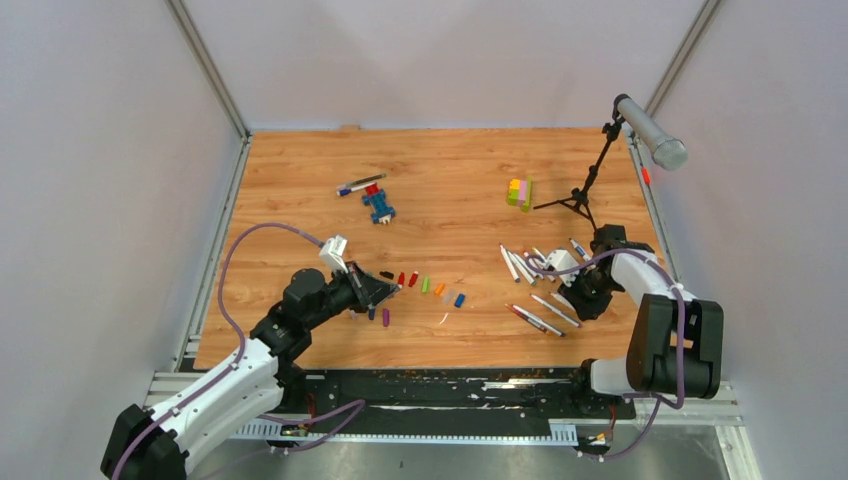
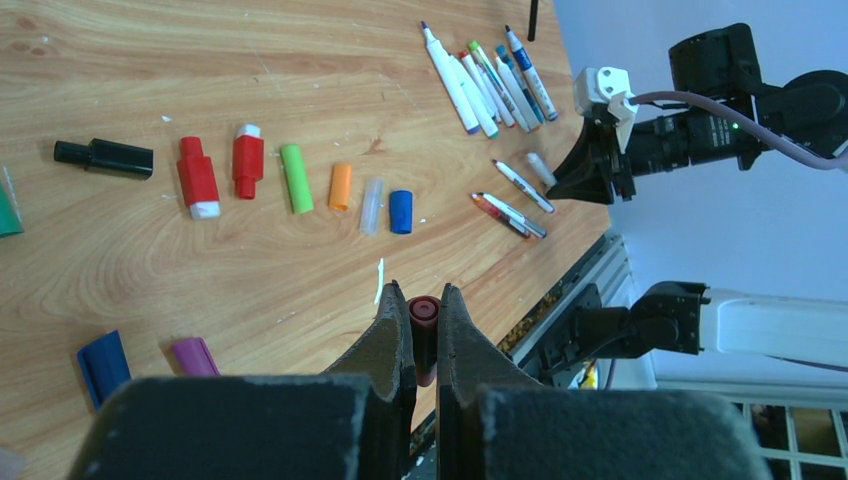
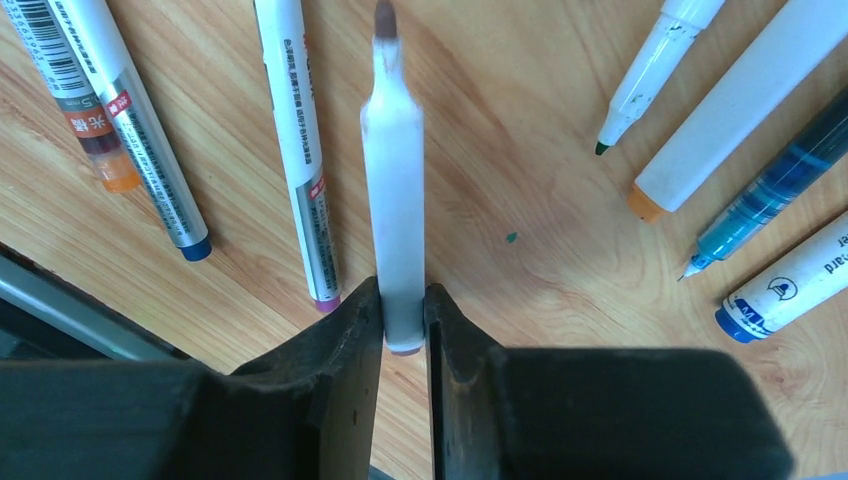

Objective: Open the pen caps
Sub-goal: Place the pen at the center of the board, then place the pen cap at the center of the board.

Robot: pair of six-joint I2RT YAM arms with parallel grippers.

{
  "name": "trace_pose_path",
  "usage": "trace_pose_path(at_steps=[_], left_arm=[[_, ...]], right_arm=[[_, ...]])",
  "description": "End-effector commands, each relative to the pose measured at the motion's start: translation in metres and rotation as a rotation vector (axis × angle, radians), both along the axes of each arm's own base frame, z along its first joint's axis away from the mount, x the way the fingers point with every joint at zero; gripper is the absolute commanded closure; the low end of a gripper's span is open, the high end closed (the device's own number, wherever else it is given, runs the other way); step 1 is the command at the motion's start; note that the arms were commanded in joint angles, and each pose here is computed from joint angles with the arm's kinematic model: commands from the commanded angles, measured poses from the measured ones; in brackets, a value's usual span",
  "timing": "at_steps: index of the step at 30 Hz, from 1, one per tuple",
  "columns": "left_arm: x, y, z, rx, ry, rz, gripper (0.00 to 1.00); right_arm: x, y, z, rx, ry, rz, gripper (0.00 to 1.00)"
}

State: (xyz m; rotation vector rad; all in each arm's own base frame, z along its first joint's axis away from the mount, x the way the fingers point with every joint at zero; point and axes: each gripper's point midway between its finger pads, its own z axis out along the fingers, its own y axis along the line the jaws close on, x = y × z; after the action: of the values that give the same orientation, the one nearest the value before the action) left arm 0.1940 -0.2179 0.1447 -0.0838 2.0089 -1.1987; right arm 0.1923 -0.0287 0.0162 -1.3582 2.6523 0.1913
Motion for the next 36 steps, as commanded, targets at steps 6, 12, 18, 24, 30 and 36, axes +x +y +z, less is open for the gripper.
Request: trace_pose_path(at_steps=[6,12,18,24,30,36], left_arm=[[-0.004,-0.004,0.007,-0.026,-0.016,-0.027,1.0],[-0.009,-0.005,0.002,0.009,0.013,-0.041,1.0],[-0.017,-0.007,-0.009,0.141,0.056,-0.046,1.0],[-0.019,-0.008,-0.033,0.372,0.155,-0.01,0.98],[-0.016,-0.013,-0.06,0.61,0.239,0.005,0.89],[-0.01,-0.024,-0.076,0.756,0.258,-0.011,0.85]], right_arm=[[0.008,-0.002,0.006,-0.002,-0.035,0.008,0.71],[0.013,0.003,0.032,0.02,-0.088,0.004,0.69],[0.03,0.031,0.085,0.174,-0.207,-0.001,0.67],[0.034,0.092,0.144,0.499,-0.288,0.019,0.66],[0.031,0.139,0.188,0.773,-0.355,0.044,0.62],[0.022,0.147,0.175,0.834,-0.369,0.051,0.6]])
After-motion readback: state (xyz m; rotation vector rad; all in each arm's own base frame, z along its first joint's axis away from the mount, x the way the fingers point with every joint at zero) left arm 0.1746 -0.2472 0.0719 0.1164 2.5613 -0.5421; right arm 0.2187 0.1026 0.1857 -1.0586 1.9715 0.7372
